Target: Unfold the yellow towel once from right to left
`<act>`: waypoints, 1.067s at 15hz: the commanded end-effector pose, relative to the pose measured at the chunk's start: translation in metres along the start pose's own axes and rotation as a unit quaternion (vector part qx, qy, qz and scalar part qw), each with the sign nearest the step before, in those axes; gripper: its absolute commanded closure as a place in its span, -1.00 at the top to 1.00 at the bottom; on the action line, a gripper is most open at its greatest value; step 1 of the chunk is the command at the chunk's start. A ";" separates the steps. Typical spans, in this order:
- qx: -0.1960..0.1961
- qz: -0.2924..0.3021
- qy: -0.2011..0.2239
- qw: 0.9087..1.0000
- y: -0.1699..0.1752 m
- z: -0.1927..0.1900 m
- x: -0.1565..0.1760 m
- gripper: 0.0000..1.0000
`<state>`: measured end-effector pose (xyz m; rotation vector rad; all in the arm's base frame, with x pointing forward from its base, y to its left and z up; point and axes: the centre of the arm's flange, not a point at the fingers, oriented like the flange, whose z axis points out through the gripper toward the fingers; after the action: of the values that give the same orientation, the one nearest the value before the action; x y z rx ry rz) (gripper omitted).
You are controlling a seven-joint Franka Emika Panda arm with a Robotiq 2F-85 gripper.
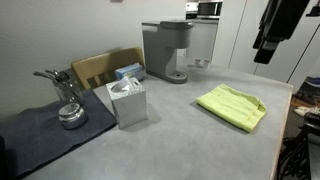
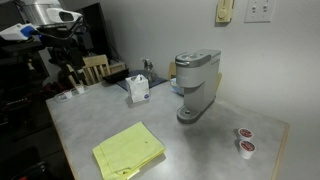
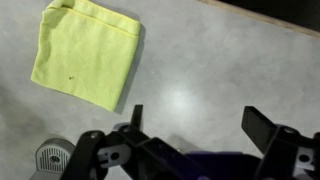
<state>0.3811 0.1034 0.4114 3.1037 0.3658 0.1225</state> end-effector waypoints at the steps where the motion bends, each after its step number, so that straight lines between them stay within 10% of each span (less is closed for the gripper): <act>1: -0.003 0.006 0.010 1.000 0.030 0.012 0.005 1.00; 16: -0.026 0.098 0.004 0.995 0.119 0.013 -0.011 1.00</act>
<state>0.3986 -0.0150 0.4002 3.0804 0.0549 0.1453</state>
